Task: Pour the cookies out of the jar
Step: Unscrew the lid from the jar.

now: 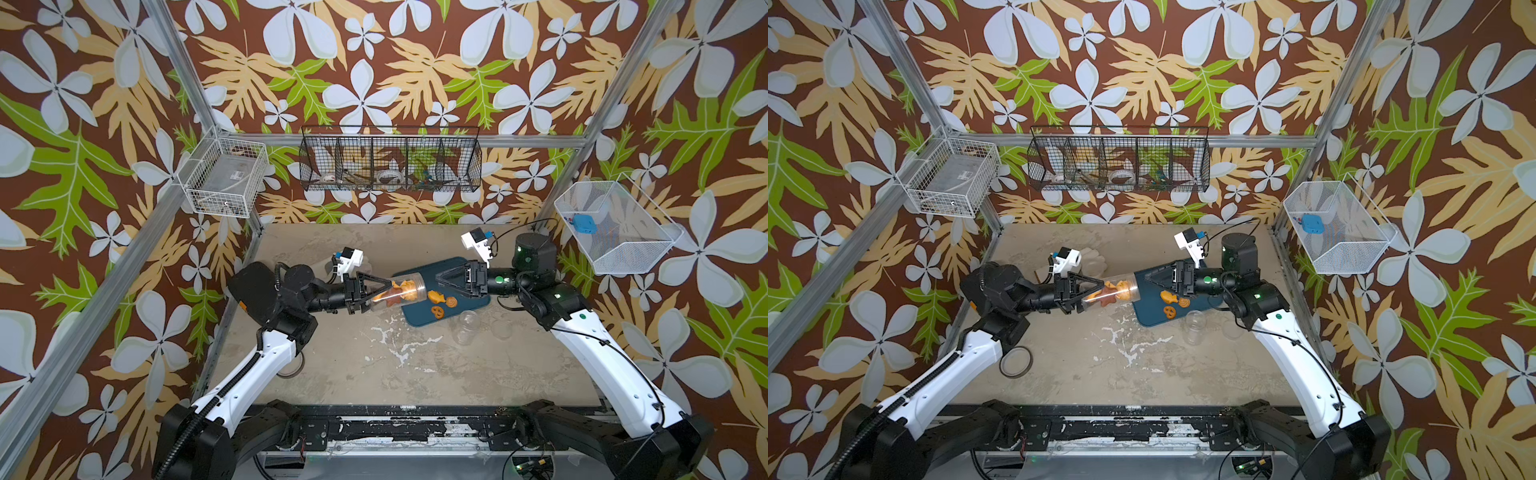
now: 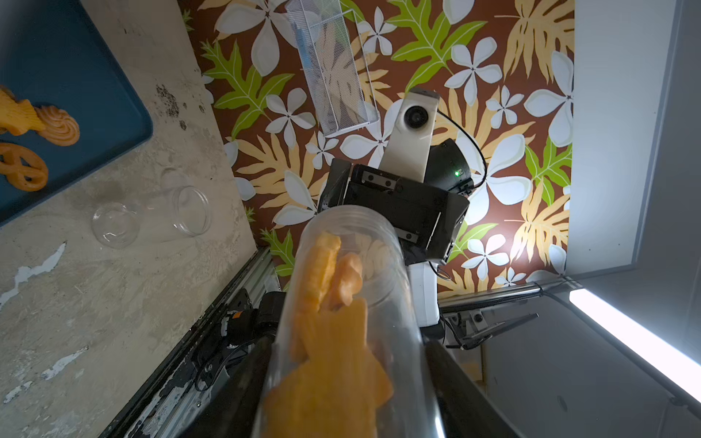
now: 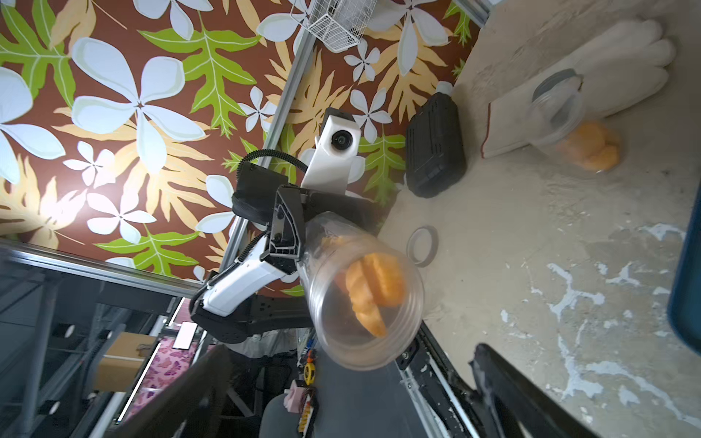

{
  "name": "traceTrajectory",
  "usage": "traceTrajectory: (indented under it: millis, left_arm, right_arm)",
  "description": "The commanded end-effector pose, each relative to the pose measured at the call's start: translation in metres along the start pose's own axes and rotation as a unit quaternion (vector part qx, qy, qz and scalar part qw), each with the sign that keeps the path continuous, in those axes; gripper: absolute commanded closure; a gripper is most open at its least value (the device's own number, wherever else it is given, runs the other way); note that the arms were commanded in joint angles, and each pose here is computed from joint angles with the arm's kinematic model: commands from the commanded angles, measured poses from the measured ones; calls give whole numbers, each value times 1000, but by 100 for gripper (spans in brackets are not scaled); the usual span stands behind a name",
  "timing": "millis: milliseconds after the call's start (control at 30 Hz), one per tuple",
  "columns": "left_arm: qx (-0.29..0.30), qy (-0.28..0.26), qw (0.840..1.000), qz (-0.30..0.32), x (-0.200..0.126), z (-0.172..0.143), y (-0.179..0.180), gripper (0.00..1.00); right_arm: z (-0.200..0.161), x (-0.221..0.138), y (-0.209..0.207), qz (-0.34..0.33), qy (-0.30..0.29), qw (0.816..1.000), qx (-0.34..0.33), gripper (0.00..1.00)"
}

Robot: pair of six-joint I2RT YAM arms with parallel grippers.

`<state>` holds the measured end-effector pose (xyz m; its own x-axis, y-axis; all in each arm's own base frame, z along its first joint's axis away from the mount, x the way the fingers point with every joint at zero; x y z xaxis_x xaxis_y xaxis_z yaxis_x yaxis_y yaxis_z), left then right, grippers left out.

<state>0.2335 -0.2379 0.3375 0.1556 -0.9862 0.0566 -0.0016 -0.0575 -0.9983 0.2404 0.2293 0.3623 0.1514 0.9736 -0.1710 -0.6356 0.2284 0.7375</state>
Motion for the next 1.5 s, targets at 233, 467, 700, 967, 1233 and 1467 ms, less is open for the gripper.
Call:
traceTrajectory:
  millis: [233, 467, 700, 967, 1233, 1467]
  left_arm:
    - [70, 74, 993, -60, 6, -40, -45, 39]
    - [58, 74, 995, -45, 6, -39, -37, 40]
    - [59, 70, 995, -38, 7, -36, -36, 40]
    - [53, 70, 996, -31, 8, -35, -31, 41]
    - [50, 70, 996, -27, 8, -36, -28, 42]
    - [47, 72, 996, -23, 7, -37, -24, 42]
  right_arm:
    - [-7, 19, 31, 68, 29, 997, 2, 0]
    - [-14, 25, 47, 86, 55, 995, -8, 6]
    - [-20, 24, 50, 86, 62, 994, -4, 14]
    - [-32, 32, 51, 89, 80, 993, 4, 21]
    - [-28, 31, 52, 88, 70, 994, -8, 31]
    - [-27, 29, 56, 95, 69, 993, -18, 20]
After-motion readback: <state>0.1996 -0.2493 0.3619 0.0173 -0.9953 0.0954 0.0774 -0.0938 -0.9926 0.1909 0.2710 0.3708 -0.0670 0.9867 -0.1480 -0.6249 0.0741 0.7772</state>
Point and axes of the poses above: each gripper's point midway between its finger pads, its own x axis out along the fingers, its own y axis along the line the jaws close on, z = x × y, the point moved 1 cm from there along -x, back along the fingers, and after that the axes turned 14 degrees about -x, right-handed, at the moved point
